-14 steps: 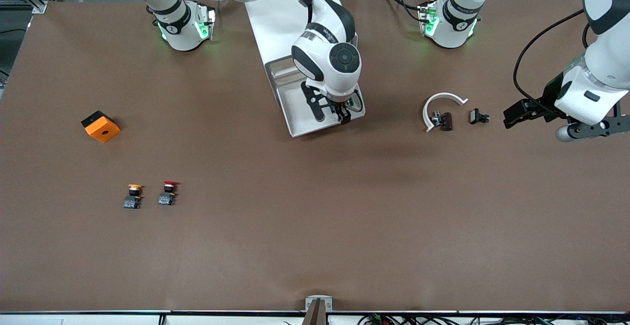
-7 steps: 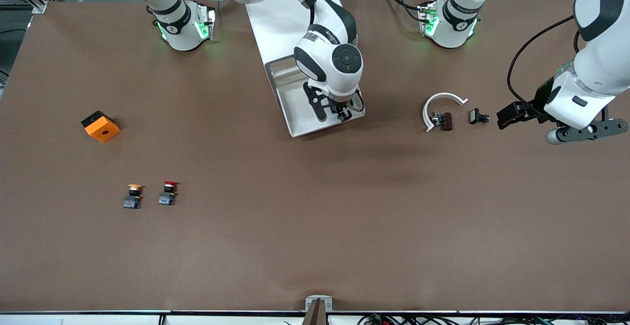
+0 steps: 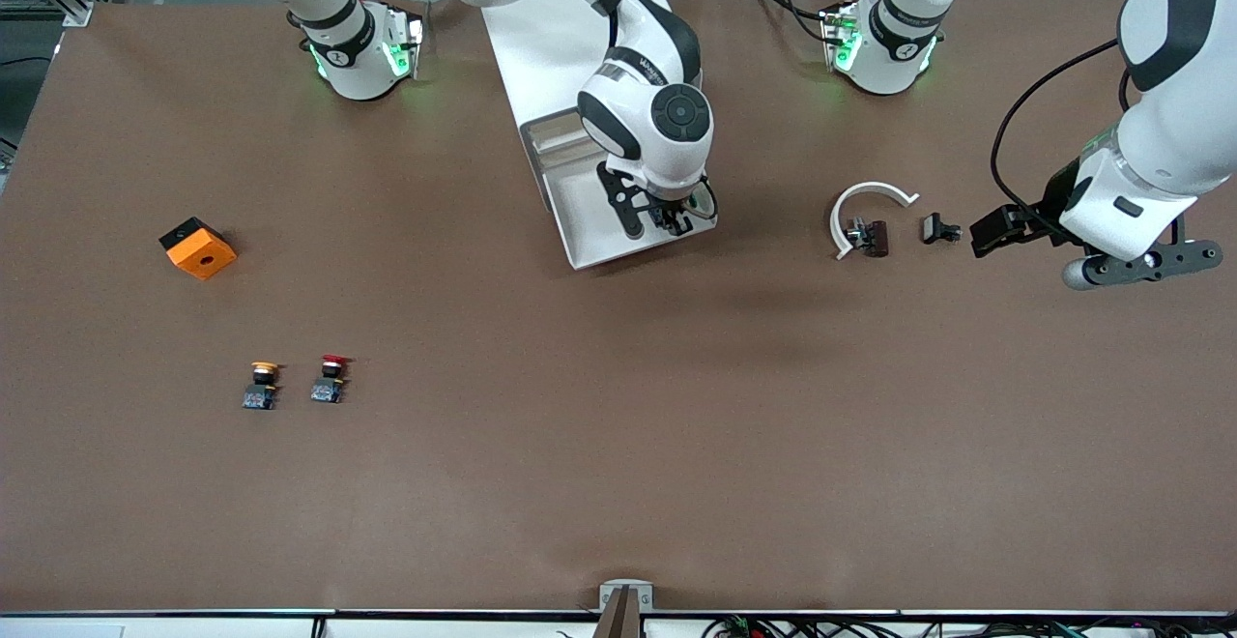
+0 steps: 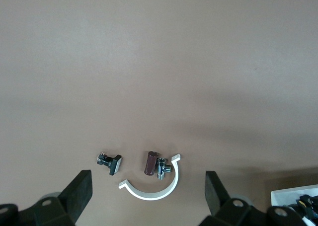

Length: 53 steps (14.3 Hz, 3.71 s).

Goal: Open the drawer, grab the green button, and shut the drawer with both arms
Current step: 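Close the right gripper on the green push button, then lift the green button out with the right gripper while the left gripper approaches, then push the drawer shut with the left gripper while the right gripper carries the button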

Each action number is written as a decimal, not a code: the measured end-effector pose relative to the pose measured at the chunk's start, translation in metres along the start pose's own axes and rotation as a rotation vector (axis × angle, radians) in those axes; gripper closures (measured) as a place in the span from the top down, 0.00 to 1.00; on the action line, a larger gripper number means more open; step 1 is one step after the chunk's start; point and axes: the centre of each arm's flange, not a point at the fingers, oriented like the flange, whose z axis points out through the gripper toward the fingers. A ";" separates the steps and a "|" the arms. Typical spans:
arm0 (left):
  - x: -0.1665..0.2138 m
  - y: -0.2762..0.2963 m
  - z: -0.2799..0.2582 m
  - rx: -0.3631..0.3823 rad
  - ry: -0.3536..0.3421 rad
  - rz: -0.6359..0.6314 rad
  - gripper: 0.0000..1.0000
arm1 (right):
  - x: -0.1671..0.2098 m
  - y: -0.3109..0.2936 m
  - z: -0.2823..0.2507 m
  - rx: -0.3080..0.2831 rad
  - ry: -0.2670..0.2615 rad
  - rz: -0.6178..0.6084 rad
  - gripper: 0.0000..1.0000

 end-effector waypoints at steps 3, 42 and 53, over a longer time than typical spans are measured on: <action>0.002 0.002 0.004 0.002 -0.002 0.003 1.00 | 0.005 -0.012 -0.022 0.037 -0.018 -0.015 0.42; -0.107 0.352 0.312 -0.022 -0.089 -0.074 1.00 | 0.516 -0.044 -0.001 0.073 0.096 -1.042 0.42; -0.192 0.402 0.328 -0.005 -0.281 -0.060 1.00 | 0.536 -0.036 0.021 0.080 0.111 -0.976 0.42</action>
